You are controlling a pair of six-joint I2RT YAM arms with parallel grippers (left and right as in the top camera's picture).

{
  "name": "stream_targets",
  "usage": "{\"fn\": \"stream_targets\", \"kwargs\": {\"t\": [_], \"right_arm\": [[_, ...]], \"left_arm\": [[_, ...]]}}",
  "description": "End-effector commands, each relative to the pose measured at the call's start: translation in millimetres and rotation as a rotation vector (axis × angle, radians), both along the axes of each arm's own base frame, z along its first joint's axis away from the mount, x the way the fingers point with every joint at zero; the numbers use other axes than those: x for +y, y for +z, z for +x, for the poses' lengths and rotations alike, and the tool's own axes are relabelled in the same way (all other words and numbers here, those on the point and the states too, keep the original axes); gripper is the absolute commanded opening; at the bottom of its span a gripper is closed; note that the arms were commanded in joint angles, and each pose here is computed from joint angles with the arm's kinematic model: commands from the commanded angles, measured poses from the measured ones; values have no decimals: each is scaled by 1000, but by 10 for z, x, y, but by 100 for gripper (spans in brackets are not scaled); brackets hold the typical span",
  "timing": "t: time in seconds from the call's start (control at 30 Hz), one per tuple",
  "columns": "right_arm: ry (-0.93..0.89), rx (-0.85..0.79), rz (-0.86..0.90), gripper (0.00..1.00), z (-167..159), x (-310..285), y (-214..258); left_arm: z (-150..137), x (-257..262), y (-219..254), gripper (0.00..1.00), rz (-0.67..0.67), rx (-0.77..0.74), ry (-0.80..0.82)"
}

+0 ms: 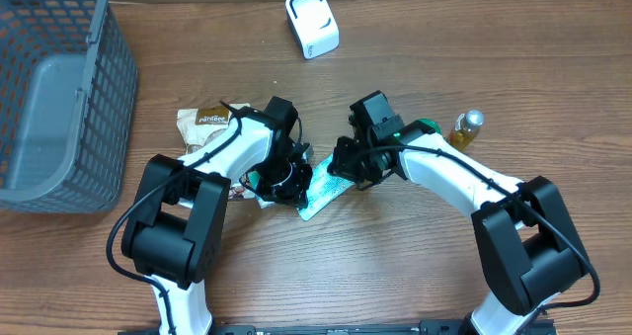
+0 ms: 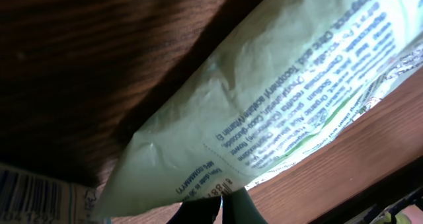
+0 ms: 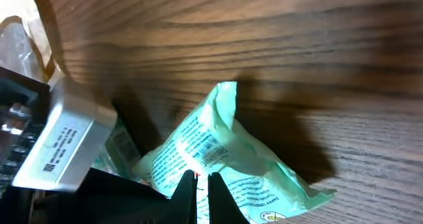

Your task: Scan the item barcode

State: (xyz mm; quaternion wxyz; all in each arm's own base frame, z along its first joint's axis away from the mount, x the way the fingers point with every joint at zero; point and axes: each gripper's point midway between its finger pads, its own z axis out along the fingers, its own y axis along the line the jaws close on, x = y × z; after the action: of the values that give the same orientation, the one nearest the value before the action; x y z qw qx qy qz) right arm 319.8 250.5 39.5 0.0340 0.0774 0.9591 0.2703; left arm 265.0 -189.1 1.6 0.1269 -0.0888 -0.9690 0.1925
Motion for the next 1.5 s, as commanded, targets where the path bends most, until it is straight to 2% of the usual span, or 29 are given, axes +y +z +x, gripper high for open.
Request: {"fn": "stream_targets", "kwargs": {"t": [0.0, 0.17, 0.3, 0.53, 0.9, 1.0, 1.3, 1.47], "right_arm": [[30, -42, 5, 3, 67, 21, 71], [26, -45, -1, 4, 73, 12, 66], [20, -51, -15, 4, 89, -9, 56], [11, -49, -40, 4, 74, -60, -1], [-51, 18, -131, 4, -62, -226, -333], [-62, 4, -157, 5, -35, -270, -348], [-69, -5, -175, 5, -17, -300, -357], [-68, -5, -175, 8, -17, -300, -357]], "left_arm": [[0, 31, -54, 4, 24, 4, -16], [185, -81, 352, 4, -44, -116, 14], [273, -58, 392, 4, -22, -159, 42], [317, -68, 177, 4, -4, -158, 76], [96, 119, -432, 4, 151, -32, 34], [94, 131, -449, 4, 154, -26, 37], [392, 171, 157, 4, 147, -195, 57], [450, 157, 492, 4, 116, -277, 75]]}}
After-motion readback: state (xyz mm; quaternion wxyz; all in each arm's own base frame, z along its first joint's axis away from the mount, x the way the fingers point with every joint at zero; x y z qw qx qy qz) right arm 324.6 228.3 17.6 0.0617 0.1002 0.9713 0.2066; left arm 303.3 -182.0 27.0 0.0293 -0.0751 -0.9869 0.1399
